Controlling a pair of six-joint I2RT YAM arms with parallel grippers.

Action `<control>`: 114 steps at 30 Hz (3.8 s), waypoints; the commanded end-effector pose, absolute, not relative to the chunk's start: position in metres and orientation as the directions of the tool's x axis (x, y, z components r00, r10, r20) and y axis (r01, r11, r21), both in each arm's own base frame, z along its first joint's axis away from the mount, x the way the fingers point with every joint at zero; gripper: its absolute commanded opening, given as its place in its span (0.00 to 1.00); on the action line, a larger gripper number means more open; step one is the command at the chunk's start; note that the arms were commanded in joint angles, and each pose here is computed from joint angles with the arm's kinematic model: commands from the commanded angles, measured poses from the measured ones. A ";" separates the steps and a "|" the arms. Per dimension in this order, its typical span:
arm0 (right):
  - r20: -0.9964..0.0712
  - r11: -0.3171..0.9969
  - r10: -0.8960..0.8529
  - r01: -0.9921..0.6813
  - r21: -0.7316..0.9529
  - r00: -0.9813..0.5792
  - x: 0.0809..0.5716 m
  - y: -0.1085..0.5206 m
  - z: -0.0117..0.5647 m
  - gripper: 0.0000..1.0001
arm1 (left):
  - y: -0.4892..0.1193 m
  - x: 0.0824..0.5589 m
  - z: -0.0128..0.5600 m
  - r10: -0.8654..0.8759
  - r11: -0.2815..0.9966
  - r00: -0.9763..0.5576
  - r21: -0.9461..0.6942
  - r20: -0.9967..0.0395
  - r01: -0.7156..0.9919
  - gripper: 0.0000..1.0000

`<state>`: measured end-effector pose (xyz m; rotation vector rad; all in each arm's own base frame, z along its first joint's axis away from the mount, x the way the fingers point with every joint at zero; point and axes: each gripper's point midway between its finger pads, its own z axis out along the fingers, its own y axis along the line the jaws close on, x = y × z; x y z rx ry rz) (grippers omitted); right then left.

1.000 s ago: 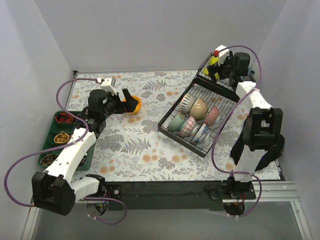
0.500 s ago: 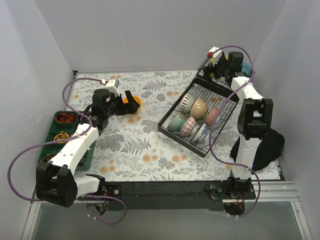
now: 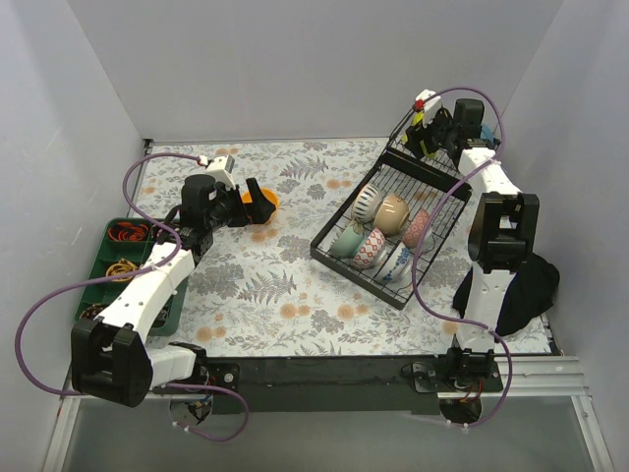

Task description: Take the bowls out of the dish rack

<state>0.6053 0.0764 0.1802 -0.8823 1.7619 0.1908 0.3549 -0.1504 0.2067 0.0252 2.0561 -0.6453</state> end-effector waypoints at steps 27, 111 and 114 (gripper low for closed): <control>-0.989 0.863 -0.149 -0.489 -0.125 -0.009 0.498 0.099 0.301 0.33 | -0.160 0.346 0.241 -0.260 0.806 -0.484 -0.464 -0.835 0.367 0.98; -0.761 0.578 0.599 -0.523 0.626 -0.249 0.238 0.174 0.249 0.96 | -0.290 0.300 0.205 -0.305 0.825 -0.537 -0.500 -0.787 0.264 0.00; -0.819 0.682 0.530 -0.463 0.567 -0.220 0.243 0.160 0.243 0.98 | -0.270 0.329 0.209 -0.278 0.856 -0.542 -0.461 -0.793 0.235 0.00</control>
